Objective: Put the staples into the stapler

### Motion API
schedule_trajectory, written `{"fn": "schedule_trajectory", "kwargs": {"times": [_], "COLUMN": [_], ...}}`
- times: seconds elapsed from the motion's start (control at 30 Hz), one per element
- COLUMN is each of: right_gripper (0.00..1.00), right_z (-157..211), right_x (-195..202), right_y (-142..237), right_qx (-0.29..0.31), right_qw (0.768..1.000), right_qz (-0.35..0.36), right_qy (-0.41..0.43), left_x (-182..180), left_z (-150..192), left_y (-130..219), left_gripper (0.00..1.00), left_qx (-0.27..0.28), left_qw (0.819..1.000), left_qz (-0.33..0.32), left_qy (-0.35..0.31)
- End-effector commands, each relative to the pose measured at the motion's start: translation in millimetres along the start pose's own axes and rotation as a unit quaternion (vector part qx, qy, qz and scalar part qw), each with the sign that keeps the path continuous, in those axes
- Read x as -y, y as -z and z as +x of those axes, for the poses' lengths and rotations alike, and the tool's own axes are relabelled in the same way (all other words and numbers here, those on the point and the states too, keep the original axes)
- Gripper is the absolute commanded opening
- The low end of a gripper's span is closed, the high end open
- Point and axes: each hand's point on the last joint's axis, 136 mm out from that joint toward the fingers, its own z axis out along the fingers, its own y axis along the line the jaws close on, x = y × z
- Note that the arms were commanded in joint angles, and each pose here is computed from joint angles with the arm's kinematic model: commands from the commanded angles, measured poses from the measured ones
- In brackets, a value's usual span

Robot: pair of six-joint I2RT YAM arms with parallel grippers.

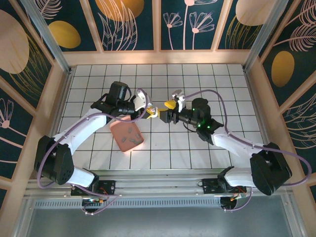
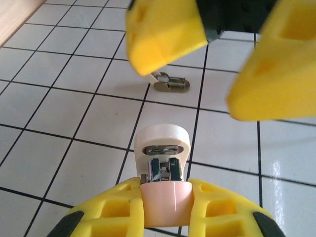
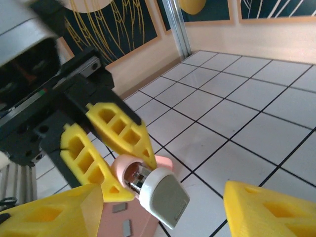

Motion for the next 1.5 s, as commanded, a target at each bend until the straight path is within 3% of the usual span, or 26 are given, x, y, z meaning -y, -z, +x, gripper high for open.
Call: {"fn": "schedule_trajectory", "kwargs": {"times": [0.0,0.23,0.57,0.9,1.27,1.47], "right_gripper": [0.66,0.64,0.58,0.59,0.59,0.58], "right_z": [-2,9,68,95,35,23], "right_x": [0,7,59,68,39,2], "right_y": [-7,-21,-15,-4,26,26], "right_qx": [-0.008,-0.036,-0.094,-0.118,-0.036,-0.031], "right_qw": [0.998,0.995,0.979,0.976,0.996,0.973], "right_qz": [-0.013,-0.020,0.072,0.101,0.076,0.020], "right_qy": [-0.069,-0.096,-0.163,-0.151,0.043,0.228], "left_x": [2,5,10,10,11,18], "left_z": [-4,-5,-16,-23,-24,-26], "left_y": [5,7,11,15,15,17], "left_gripper": [0.00,0.00,0.00,0.00,0.00,0.00], "left_qx": [-0.012,-0.010,0.010,0.016,0.017,0.029], "left_qw": [0.998,0.998,0.997,0.997,0.997,0.994], "left_qz": [0.005,0.009,0.020,0.015,0.020,0.035], "left_qy": [-0.057,-0.064,-0.068,-0.072,-0.079,-0.097]}}
